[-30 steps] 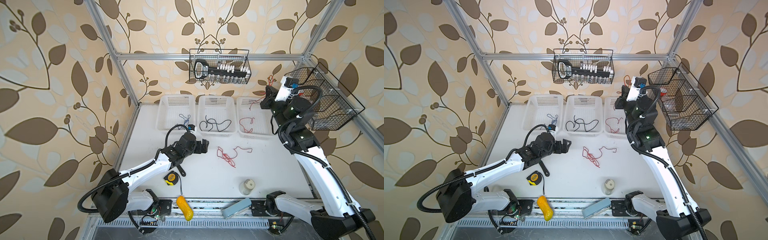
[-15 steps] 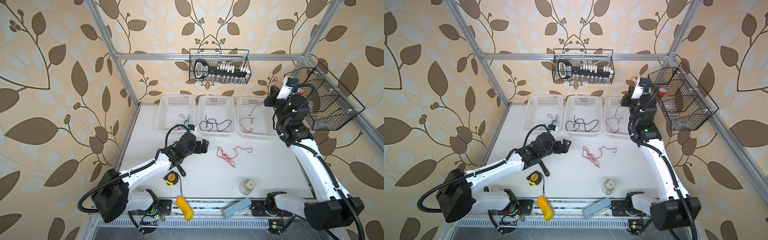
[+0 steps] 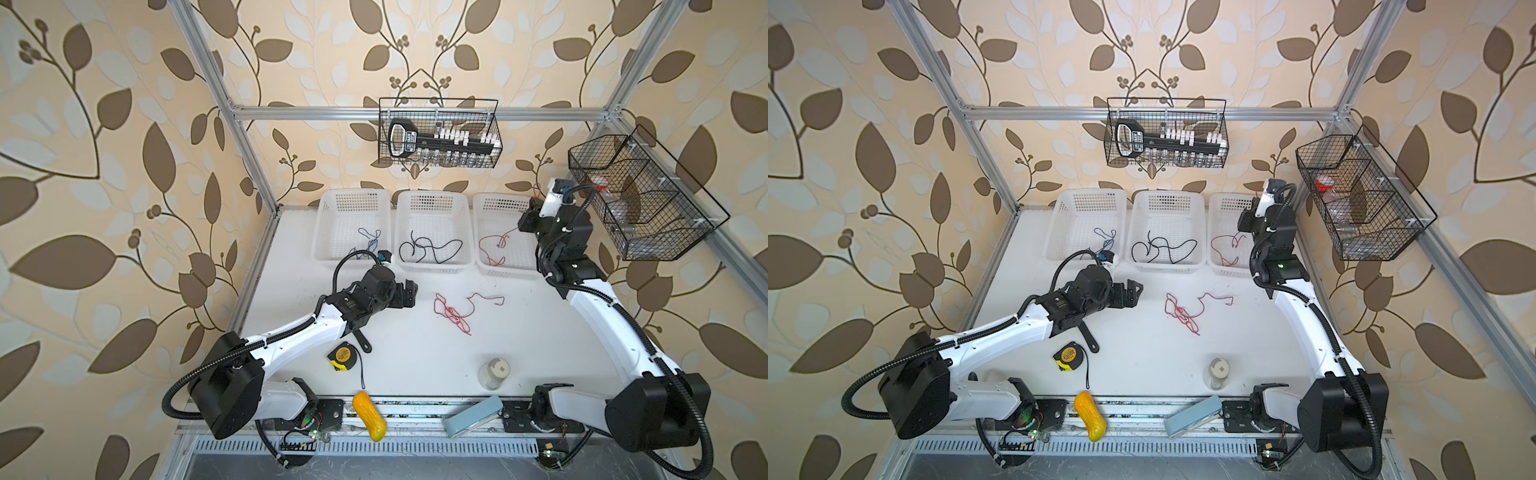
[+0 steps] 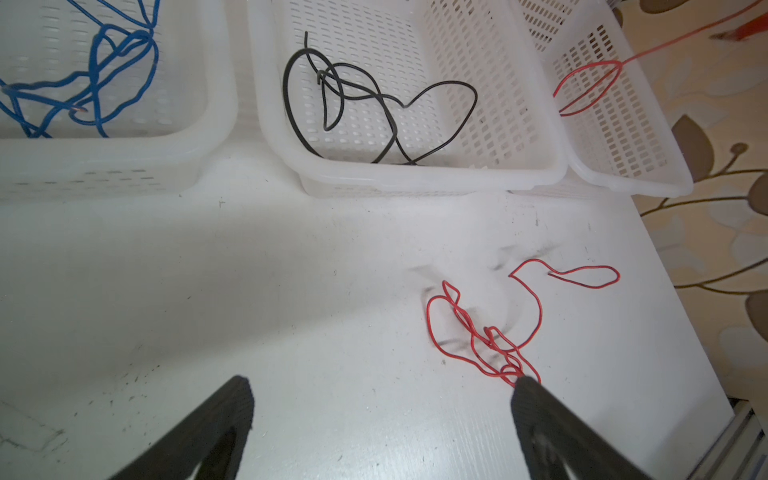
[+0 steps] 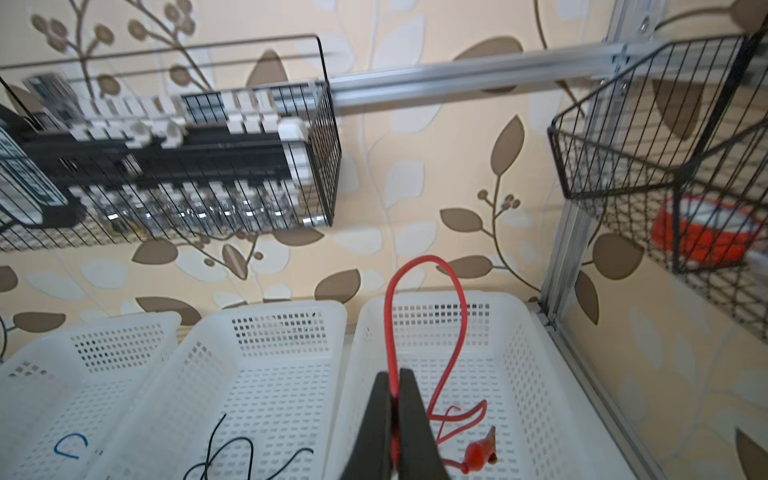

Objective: Untangle the cables
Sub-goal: 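Lower the red wire into the far basket and open the right gripper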

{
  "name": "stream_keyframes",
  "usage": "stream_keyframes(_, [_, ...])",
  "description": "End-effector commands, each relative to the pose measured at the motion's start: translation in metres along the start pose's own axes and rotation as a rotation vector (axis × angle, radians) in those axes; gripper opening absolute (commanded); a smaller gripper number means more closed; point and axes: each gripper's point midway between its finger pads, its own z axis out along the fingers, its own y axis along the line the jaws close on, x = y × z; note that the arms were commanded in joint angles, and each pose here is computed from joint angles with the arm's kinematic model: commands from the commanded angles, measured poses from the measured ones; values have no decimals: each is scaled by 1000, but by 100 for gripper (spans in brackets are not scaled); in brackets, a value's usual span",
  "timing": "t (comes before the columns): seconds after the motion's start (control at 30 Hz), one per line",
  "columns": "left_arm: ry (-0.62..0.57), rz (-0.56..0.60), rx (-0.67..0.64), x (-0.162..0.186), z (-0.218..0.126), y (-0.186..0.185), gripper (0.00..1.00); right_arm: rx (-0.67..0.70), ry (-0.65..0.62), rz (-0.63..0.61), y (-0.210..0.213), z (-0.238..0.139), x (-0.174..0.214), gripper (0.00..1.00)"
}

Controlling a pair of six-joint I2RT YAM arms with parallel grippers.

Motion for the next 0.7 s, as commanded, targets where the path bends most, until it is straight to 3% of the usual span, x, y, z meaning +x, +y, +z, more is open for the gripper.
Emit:
stream_keyframes(0.0, [-20,1,36,-12,-1,-14,99,30,43,35,-7,3,24,0])
stream_keyframes(0.23, [-18,-16,56,-11,2,-17,98,51,185,58,-12,13,83,0])
stream_keyframes(0.5, [-10,-24,62,-7,0,-16,98,86,297,84,-18,17,124,0])
stream_keyframes(0.67, [-7,-33,55,-4,-3,-13,98,104,377,109,-19,18,145,9])
